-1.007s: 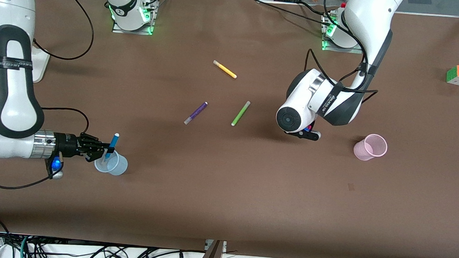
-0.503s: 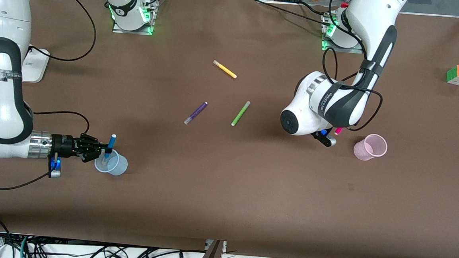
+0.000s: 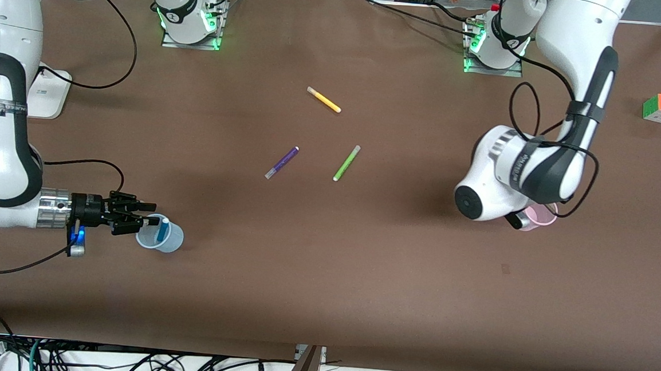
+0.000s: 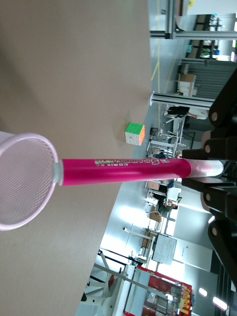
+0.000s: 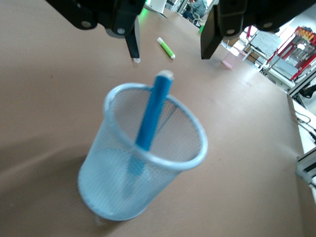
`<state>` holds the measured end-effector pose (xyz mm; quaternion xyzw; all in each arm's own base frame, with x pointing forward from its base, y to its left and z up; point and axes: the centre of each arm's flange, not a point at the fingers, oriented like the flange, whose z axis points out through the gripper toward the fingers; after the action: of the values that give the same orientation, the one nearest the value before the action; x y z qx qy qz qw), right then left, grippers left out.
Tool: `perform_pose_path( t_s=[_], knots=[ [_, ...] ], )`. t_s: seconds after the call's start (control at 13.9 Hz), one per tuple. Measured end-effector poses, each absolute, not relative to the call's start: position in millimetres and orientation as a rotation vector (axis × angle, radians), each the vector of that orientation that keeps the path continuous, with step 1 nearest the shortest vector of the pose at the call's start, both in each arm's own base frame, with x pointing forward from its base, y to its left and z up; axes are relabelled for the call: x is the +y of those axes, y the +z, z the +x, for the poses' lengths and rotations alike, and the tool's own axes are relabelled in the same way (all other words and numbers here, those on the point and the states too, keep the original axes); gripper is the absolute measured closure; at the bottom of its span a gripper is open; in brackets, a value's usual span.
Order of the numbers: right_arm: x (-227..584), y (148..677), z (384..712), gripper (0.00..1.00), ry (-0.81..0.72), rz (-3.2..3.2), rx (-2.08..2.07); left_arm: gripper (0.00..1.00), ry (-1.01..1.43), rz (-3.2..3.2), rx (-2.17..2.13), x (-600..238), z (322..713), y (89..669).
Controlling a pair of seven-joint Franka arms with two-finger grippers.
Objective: Place pink and blue markers in matching cups
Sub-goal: 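Drop the blue marker into the blue cup while the left gripper lowers the pink, then release the pink marker into the pink cup with the left gripper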
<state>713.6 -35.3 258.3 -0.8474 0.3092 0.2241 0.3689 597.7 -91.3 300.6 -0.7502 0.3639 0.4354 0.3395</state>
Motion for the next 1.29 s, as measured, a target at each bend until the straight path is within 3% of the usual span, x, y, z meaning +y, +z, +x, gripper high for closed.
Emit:
perform_pose_path(
  t_s=[0.29,0.58,0.72,0.79,0.86,1.01,1.29],
  knots=[
    [-38.6,352.6,715.8,0.42,0.572,-2.317,0.621,0.82,1.143,-1.809,0.973,-86.4,601.1,288.9],
    [-30.7,478.0,685.0,0.41,0.502,-2.670,0.488,0.82,1.152,-1.693,1.045,-78.5,594.6,240.4],
    [-16.5,524.6,665.2,0.39,0.460,-2.838,0.425,0.82,1.145,-1.668,1.063,-75.1,590.1,224.2],
    [-12.4,542.2,657.3,0.30,0.432,-2.916,0.379,0.82,1.144,-1.667,1.062,-74.5,588.9,222.0],
    [-11.9,556.7,650.3,0.20,0.409,-2.983,0.330,0.78,1.140,-1.669,1.056,-74.4,588.8,221.8],
    [-18.5,579.6,636.3,0.01,0.394,-3.064,0.243,0.59,1.126,-1.676,1.036,-74.4,588.8,221.9],
    [-26.6,577.5,616.6,0.00,0.414,-3.099,0.211,0.16,1.101,-1.709,0.993,-73.5,589.0,226.4]
  ],
)
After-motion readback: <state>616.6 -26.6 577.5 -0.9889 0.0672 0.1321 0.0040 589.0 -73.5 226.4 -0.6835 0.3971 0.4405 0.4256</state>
